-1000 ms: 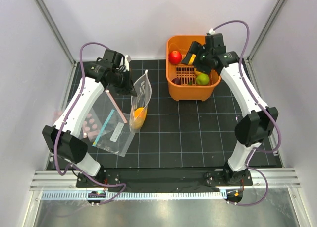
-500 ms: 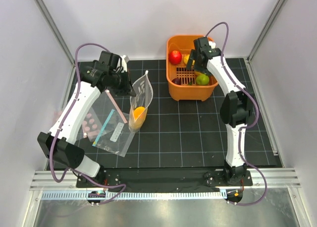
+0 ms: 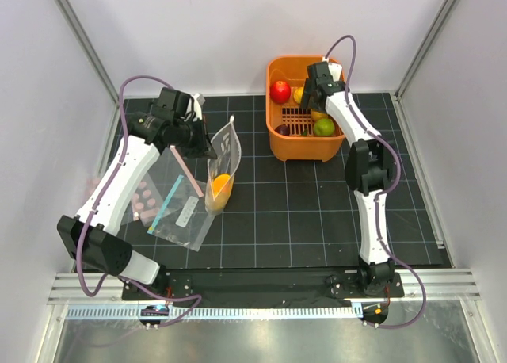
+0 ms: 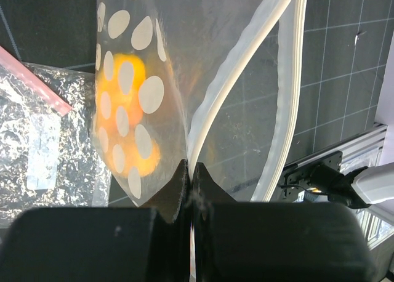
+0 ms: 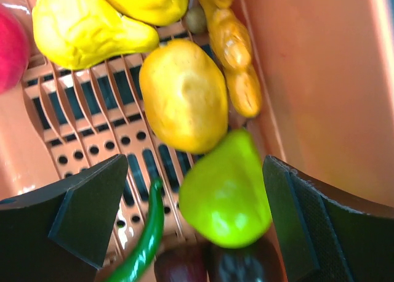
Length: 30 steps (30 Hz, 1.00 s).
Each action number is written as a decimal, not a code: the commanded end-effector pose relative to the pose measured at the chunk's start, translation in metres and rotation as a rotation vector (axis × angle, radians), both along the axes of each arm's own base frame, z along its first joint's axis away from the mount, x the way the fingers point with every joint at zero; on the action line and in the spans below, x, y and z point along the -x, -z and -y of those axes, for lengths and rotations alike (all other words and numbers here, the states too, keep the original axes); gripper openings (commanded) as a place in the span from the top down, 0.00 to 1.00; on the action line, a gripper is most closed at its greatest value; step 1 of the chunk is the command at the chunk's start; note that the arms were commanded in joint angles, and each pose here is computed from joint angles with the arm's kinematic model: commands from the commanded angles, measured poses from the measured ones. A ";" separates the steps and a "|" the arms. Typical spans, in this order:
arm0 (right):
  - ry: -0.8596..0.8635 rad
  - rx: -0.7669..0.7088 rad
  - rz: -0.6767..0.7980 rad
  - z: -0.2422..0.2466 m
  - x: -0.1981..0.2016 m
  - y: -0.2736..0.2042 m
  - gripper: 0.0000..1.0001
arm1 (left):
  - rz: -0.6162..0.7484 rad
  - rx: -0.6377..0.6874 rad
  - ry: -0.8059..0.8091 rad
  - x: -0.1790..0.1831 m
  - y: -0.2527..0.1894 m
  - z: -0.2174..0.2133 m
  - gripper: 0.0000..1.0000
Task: Place the food in the zip-top bag and seal the zipper
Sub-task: Pick up the fake fruit from the bin.
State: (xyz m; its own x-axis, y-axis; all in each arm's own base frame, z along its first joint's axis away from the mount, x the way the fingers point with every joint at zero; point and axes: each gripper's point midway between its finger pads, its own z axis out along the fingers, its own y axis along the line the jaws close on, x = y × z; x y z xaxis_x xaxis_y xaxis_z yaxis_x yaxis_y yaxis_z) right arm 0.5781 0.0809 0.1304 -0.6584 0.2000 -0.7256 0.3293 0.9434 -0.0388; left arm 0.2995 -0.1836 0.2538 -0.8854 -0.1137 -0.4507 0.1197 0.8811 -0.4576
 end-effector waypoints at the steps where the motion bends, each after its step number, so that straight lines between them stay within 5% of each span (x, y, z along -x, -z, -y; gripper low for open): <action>1: 0.007 -0.010 0.105 -0.001 -0.029 -0.011 0.02 | 0.056 0.044 -0.019 -0.009 -0.019 0.006 1.00; 10: 0.060 0.043 0.098 0.017 -0.046 0.023 0.02 | 0.025 0.021 -0.064 -0.015 -0.019 0.003 1.00; 13: 0.053 0.040 0.104 0.019 -0.050 0.026 0.12 | 0.023 0.018 -0.079 -0.015 -0.020 0.002 1.00; 18: 0.035 -0.017 0.175 0.012 -0.048 -0.010 0.32 | 0.032 0.012 -0.071 -0.012 -0.022 0.008 1.00; 30: -0.133 -0.149 0.265 -0.045 0.003 -0.104 0.40 | 0.069 -0.039 -0.019 -0.002 -0.029 -0.001 1.00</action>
